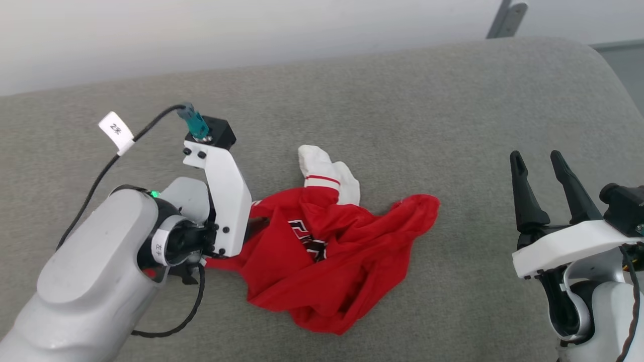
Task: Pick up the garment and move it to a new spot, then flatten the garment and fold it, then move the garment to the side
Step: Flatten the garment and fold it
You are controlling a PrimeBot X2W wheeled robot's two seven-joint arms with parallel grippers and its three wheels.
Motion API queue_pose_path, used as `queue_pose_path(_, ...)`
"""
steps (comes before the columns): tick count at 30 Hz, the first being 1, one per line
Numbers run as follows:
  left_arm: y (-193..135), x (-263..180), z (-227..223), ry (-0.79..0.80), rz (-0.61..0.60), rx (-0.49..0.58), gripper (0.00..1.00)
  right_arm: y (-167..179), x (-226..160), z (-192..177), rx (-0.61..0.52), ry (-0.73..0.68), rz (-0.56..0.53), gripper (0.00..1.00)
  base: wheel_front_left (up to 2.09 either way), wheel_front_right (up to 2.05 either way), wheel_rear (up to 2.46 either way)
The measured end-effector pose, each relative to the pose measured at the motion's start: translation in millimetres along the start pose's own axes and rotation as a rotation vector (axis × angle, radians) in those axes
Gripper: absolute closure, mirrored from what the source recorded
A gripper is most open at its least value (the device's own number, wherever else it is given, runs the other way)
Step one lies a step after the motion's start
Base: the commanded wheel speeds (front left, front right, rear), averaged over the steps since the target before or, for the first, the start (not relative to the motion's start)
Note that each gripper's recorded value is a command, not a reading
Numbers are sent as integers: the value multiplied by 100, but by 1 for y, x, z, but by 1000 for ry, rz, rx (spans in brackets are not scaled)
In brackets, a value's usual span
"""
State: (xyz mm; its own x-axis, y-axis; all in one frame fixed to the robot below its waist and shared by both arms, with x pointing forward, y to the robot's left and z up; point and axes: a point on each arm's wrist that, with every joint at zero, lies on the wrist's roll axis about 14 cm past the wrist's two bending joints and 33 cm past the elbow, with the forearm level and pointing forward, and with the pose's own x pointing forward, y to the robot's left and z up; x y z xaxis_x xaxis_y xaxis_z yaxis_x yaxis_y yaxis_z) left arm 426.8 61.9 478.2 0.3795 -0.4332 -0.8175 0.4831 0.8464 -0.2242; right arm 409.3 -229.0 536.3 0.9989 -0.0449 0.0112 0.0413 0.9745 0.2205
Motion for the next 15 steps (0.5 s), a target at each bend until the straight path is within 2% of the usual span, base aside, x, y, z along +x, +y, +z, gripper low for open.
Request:
queue_pose_path(4,1,19,-11,62,3,22,0,-9,-2,-1,2,-5,-28,0,0,0,0)
queue_pose_path(14,14,67,-34,152,-15,-38,0,-25,2,-17,2,28,-77,0,0,0,0)
queue_pose_path(15,16,70,-36,163,-15,-51,66,-25,3,-19,3,34,-78,0,0,0,0)
